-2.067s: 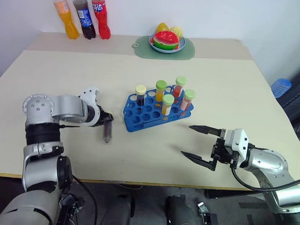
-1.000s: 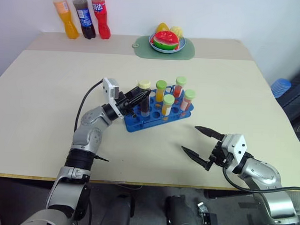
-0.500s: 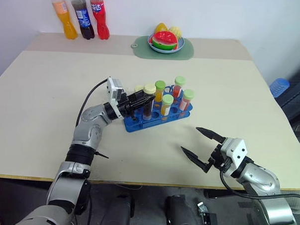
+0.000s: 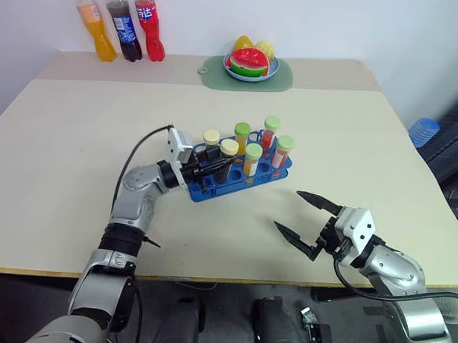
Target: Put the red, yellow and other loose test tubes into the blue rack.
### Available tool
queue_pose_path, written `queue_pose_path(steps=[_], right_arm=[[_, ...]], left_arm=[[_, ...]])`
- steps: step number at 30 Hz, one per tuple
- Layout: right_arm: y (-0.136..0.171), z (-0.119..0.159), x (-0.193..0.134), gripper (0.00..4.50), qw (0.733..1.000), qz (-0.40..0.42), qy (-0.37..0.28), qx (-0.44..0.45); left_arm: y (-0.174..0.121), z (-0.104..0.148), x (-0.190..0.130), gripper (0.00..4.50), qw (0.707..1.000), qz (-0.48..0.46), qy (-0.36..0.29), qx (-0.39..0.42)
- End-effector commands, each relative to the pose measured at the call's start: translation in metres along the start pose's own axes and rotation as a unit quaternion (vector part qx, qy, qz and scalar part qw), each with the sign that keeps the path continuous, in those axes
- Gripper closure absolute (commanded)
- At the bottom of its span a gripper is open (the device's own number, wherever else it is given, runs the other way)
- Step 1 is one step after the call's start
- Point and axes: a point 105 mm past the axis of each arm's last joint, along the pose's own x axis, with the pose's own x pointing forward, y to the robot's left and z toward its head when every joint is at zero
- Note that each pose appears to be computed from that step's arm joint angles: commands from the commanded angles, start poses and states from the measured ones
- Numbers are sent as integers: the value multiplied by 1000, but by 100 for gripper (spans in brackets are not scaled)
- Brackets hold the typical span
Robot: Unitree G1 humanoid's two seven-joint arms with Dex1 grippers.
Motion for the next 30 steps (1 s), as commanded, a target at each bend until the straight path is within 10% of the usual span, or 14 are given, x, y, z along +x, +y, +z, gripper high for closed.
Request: queue_pose_path(steps=[1,3,11,30], right_arm=[[-2,8,0,0,1000,0,-17,-12],[-2,8,-1,0,1000,-1,-15,-13],[-2,7,1,0,1000,-6,-16,-9],[-48,-26,-24,0,991,-122,45,30]], left_arm=[[0,-9,2,359,1000,3,23,8],[-3,-11,3,359,1000,-3,23,8],[-6,4,4,5,1000,8,-6,3],[-21,1,-136,5,975,192,90,65]])
